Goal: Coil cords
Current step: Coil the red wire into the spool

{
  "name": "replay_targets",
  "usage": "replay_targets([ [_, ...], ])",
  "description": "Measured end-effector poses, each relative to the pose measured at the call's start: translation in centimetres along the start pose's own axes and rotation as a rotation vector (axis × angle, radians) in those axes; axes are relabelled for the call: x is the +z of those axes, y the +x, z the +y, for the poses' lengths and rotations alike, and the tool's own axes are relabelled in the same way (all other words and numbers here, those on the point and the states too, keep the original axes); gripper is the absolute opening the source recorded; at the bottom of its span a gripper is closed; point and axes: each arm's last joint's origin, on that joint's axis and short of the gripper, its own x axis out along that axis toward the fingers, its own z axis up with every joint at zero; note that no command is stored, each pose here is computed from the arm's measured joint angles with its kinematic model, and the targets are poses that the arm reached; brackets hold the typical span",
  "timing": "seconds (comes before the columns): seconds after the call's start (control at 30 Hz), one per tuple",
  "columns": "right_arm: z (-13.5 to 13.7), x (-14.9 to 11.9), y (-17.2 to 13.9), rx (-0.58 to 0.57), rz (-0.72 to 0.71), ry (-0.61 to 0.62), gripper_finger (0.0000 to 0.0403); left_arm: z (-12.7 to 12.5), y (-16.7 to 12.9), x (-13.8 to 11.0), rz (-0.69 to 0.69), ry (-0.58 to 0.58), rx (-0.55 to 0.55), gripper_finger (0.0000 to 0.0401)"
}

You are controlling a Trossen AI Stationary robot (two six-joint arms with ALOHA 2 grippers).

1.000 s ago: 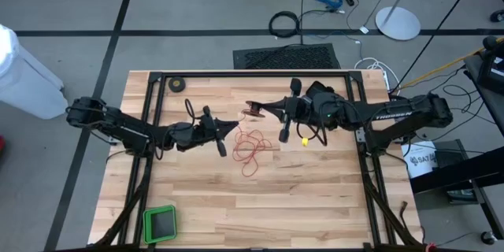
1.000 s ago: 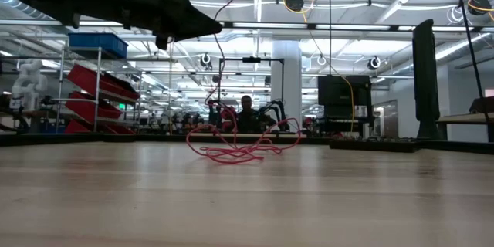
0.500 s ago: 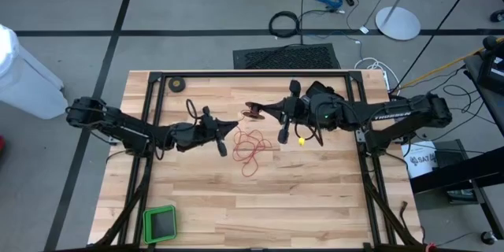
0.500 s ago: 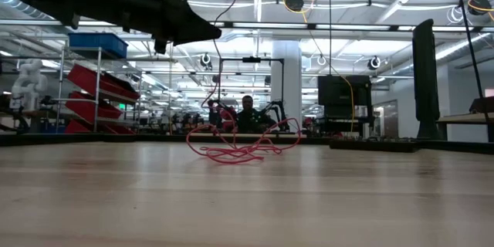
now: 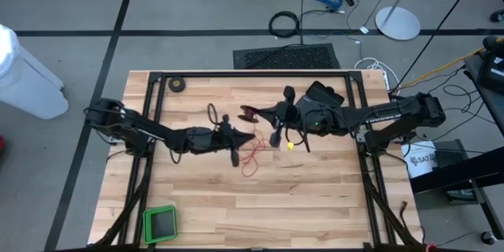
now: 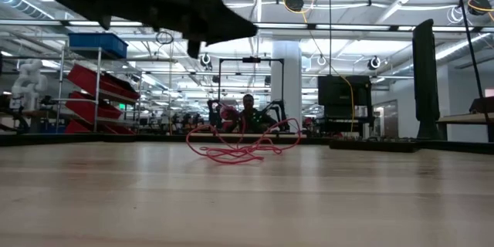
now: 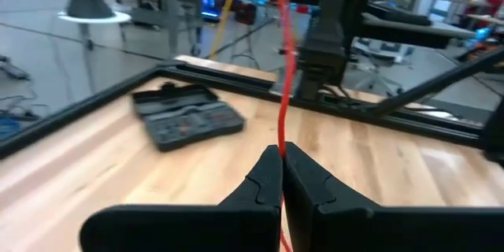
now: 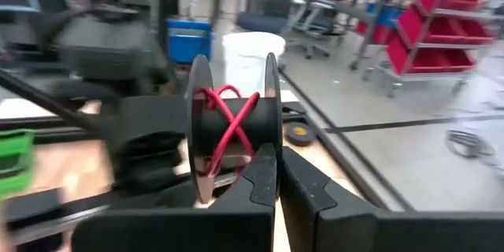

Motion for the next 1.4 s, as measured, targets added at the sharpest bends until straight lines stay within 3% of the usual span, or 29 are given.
replay_targets([
  [0.3, -0.4, -0.7, -0.1, -0.134, 0.074, -0.080, 0.0000, -3.1, 2.7, 1.2, -0.037, 0.058, -0.048, 0.0002],
  [0.67, -0.3, -1.5, -0.2, -0.174, 0.144, -0.085, 0.0000, -2.1, 2.7, 2.7, -0.081, 0.102, 0.012, 0.0001],
  [0.9, -0.4, -2.3, -0.5, -0.212, 0.226, -0.113, 0.0000, -2.4, 1.2, 4.9, -0.101, 0.145, -0.007, 0.0001],
  [1.2, -0.5, -2.4, -0.5, -0.229, 0.230, -0.126, 0.0000, -2.6, -1.8, 8.2, -0.137, 0.177, -0.079, 0.0001],
  [1.4, -0.5, -2.4, -0.5, -0.221, 0.231, -0.139, 0.0000, -1.7, -4.2, 10.1, -0.106, 0.235, 0.002, 0.0001],
])
